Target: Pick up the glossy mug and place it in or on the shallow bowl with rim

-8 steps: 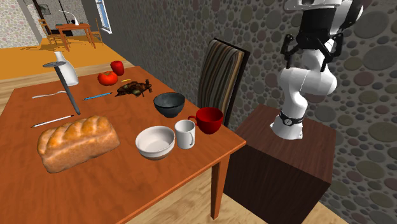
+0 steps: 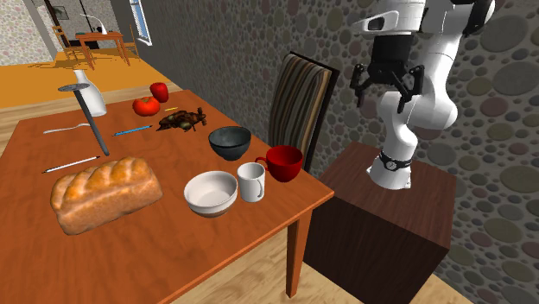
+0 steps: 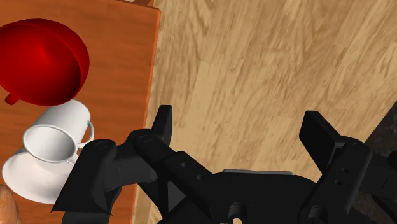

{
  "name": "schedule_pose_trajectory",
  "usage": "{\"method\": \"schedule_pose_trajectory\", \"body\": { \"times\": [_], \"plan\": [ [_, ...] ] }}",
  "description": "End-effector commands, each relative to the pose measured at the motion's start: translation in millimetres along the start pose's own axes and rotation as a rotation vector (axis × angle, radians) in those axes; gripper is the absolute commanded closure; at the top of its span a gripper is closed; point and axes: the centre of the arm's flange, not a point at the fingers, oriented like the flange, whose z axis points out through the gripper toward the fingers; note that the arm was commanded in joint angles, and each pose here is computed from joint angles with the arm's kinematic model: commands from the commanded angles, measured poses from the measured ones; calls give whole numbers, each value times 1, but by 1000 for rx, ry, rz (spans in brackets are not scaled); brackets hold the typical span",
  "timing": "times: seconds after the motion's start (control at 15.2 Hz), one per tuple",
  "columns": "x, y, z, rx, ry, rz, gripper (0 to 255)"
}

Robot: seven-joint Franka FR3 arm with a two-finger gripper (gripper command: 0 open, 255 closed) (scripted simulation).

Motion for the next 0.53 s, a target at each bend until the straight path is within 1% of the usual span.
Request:
{"method": "schedule_pose_trajectory", "body": {
  "times": [0.0,0.46],
  "plan": [
    [14,20,13,-5,-2,3,0],
    [55,89,57,-17,-12,15,0]
  ]
}}
